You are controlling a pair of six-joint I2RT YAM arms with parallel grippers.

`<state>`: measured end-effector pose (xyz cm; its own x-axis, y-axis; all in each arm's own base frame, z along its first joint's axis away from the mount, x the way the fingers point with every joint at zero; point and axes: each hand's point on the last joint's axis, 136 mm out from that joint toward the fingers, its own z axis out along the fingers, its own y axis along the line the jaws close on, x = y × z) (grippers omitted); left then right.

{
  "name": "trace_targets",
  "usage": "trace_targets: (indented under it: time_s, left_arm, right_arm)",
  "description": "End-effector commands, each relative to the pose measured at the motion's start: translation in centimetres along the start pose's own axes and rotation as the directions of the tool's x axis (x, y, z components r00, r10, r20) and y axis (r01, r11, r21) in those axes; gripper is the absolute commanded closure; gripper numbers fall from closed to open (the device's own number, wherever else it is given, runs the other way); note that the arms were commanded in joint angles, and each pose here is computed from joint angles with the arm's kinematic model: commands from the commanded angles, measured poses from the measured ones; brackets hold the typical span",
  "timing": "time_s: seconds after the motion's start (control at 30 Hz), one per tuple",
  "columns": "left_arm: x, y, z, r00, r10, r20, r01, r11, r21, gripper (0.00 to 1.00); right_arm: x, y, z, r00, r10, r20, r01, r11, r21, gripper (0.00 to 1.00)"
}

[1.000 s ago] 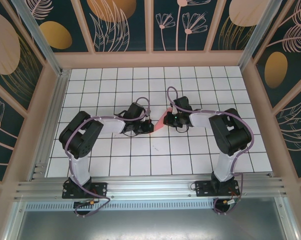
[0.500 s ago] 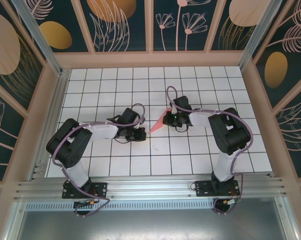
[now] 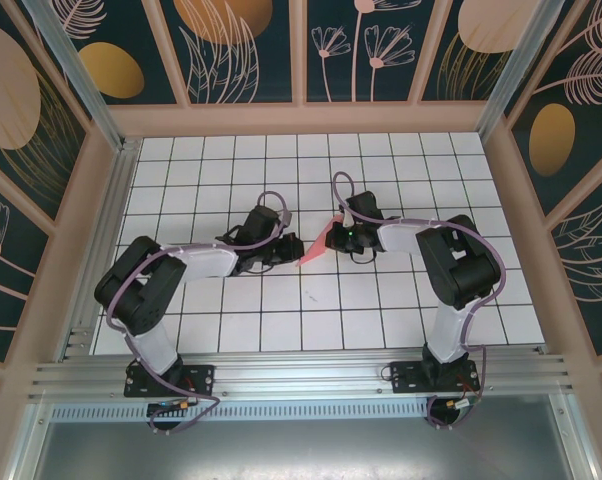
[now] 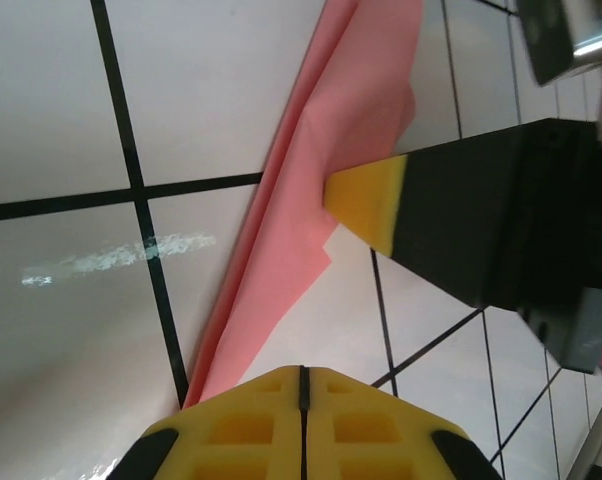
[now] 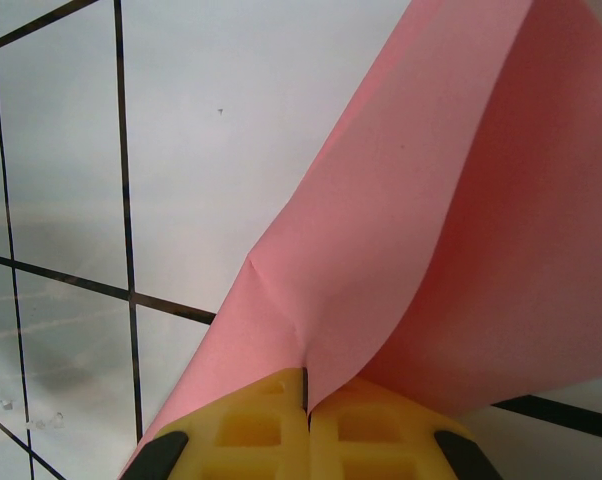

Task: Fold a paper plane with a square sheet of paper (pick it up from the middle)
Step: Fold the wing for the fifth time at the center of the table.

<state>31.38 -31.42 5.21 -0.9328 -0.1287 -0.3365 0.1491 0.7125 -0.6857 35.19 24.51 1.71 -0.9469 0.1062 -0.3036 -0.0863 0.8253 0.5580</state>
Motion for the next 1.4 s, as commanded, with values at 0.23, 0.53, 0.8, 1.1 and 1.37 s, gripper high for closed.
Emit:
trace_targets:
  time_s: [0.23, 0.53, 0.8, 1.1, 1.37]
  left_arm:
    - [0.2, 0.4, 2.5, 0.999, -0.03, -0.031, 0.03, 1.0, 0.002, 0.95]
    - [2.4, 1.7, 3.5, 0.992, -0.038, -0.122, 0.035, 0.999, -0.024, 0.95]
    - [4.1, 5.6, 3.2, 0.986, -0.054, -0.155, 0.024, 0.982, -0.186, 0.96]
    - [5.7, 7.2, 3.2, 0.979, -0.085, -0.183, 0.043, 0.974, -0.223, 0.97]
    - [6.0, 7.7, 3.4, 0.976, -0.092, -0.195, 0.044, 0.971, -0.237, 0.99]
  right_arm:
    - [3.6, -4.0, 1.4, 0.993, 0.037, -0.114, -0.02, 0.989, 0.145, 1.0]
    - [3.2, -3.7, 1.4, 0.993, 0.036, -0.11, -0.02, 0.99, 0.142, 1.0]
    - [2.3, -2.7, 0.4, 0.996, 0.021, -0.083, -0.01, 0.992, 0.123, 0.99]
    - [-1.7, -1.0, -4.8, 0.992, 0.031, 0.124, -0.046, 0.991, 0.125, 0.75]
    - [-2.2, 4.1, -5.2, 0.985, 0.018, 0.172, -0.021, 1.0, 0.018, 0.82]
